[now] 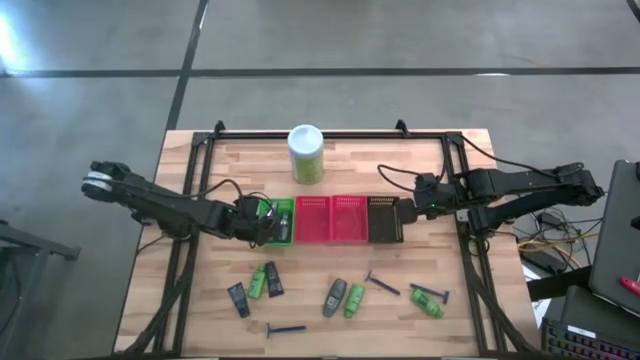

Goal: Pick & Place Travel size toiletries
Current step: Put the gray deodorant into the green bin

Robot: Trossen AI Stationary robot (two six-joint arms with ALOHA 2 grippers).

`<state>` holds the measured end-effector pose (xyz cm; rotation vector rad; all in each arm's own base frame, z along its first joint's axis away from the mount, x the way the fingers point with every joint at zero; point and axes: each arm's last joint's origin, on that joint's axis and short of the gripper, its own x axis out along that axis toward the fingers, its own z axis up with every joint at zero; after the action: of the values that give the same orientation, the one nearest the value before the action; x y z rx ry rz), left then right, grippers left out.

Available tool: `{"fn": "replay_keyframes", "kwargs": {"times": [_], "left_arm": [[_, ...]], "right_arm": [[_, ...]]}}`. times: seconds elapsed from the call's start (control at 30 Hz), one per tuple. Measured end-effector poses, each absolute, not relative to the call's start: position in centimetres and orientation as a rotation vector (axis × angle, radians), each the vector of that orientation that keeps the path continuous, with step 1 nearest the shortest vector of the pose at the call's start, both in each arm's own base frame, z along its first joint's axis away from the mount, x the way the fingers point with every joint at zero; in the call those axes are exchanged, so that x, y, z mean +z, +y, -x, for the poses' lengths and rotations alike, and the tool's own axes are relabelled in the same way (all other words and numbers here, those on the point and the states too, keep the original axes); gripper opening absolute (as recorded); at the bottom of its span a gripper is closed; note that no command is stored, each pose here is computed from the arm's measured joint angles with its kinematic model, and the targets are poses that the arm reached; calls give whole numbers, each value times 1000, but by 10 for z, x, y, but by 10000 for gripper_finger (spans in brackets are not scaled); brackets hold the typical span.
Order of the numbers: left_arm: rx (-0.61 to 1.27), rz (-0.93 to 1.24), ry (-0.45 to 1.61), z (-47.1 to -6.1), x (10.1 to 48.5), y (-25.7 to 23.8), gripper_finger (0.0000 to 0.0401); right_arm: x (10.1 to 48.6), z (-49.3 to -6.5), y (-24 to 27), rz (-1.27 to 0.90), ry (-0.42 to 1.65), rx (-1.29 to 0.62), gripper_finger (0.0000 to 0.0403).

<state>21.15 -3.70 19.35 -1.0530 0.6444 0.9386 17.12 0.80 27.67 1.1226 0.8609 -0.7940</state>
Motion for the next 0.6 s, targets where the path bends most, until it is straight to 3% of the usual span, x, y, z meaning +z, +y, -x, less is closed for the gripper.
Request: {"fn": "replay_keyframes", "kwargs": {"times": [0.17,0.6], "left_arm": [[940,1049,630,-212,194,-37,234],[876,1008,663,-215,212,-38,299]], "right_arm": [[277,-171,8,-1125,858,-792,368],[277,-172,8,-1137,853,-793,368]]}}
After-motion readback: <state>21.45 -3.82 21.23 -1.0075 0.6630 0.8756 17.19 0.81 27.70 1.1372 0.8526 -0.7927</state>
